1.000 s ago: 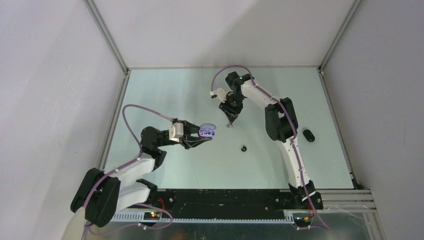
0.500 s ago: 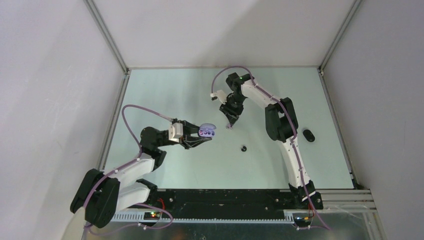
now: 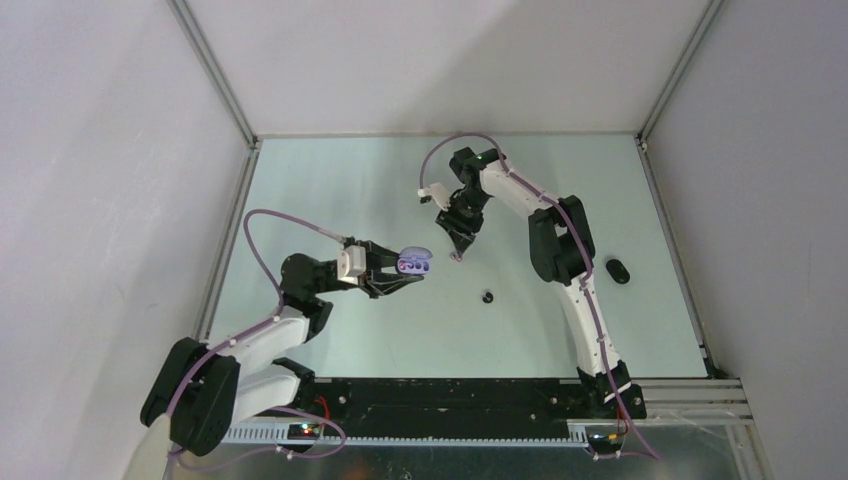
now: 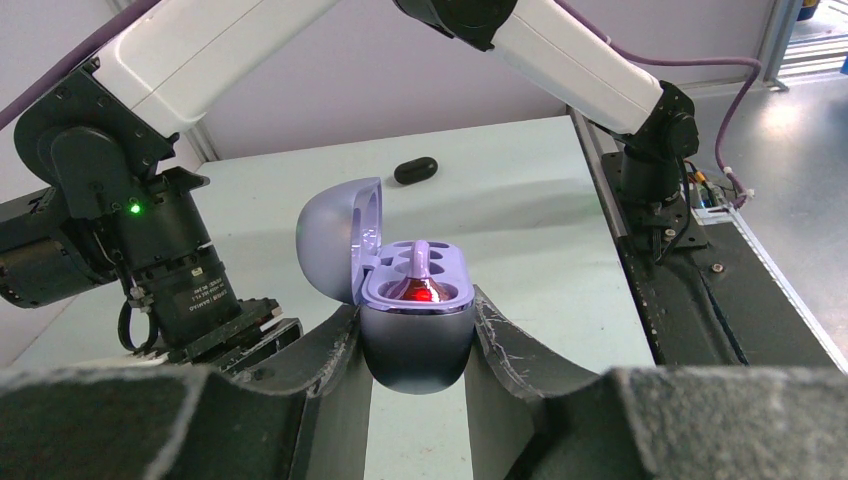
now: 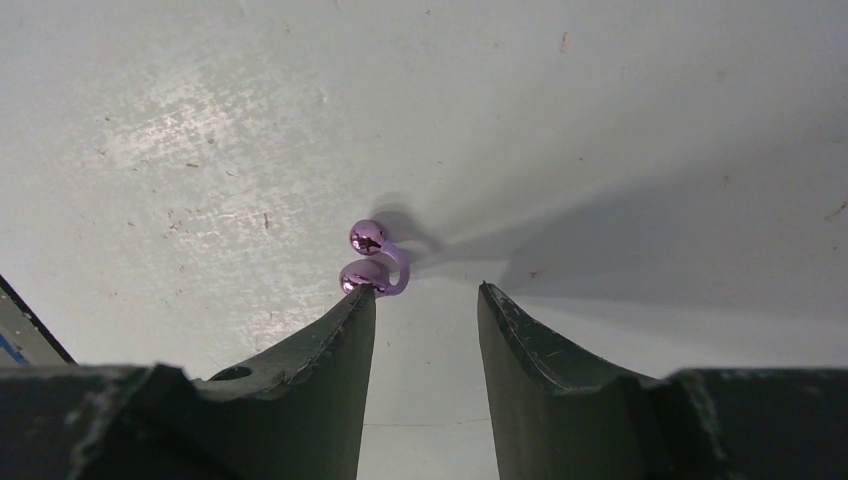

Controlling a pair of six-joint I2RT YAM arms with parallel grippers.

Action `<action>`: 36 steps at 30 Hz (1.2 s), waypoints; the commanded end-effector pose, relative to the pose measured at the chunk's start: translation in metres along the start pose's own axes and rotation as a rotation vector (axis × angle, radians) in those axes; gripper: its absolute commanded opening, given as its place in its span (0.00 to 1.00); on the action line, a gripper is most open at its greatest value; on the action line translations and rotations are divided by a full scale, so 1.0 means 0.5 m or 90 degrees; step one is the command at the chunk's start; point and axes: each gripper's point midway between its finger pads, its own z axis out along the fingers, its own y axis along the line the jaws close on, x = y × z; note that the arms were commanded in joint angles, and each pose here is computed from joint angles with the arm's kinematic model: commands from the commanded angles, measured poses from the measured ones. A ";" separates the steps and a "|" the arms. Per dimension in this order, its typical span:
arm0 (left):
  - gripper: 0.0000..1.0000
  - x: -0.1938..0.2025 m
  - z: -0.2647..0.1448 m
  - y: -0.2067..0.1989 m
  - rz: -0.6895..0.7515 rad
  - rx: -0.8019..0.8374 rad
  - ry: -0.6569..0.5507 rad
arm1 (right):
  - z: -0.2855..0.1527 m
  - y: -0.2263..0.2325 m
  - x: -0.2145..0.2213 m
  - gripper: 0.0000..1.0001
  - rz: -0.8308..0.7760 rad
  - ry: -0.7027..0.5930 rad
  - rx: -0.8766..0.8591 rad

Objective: Insert the wireless bluetooth earbuds into the charging case
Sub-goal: Pick up the earbud from the center of the board.

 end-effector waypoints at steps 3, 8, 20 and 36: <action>0.00 -0.024 0.001 0.003 0.046 0.006 -0.014 | -0.016 0.035 -0.006 0.45 -0.017 -0.009 -0.035; 0.00 -0.024 0.000 0.002 0.047 0.007 -0.014 | -0.014 0.029 -0.006 0.45 -0.012 -0.009 -0.027; 0.00 -0.022 0.000 0.002 0.047 0.008 -0.012 | -0.004 0.039 -0.012 0.43 -0.008 -0.017 -0.047; 0.00 -0.023 -0.001 -0.002 0.053 0.011 -0.013 | -0.033 0.034 -0.039 0.40 0.009 -0.062 -0.052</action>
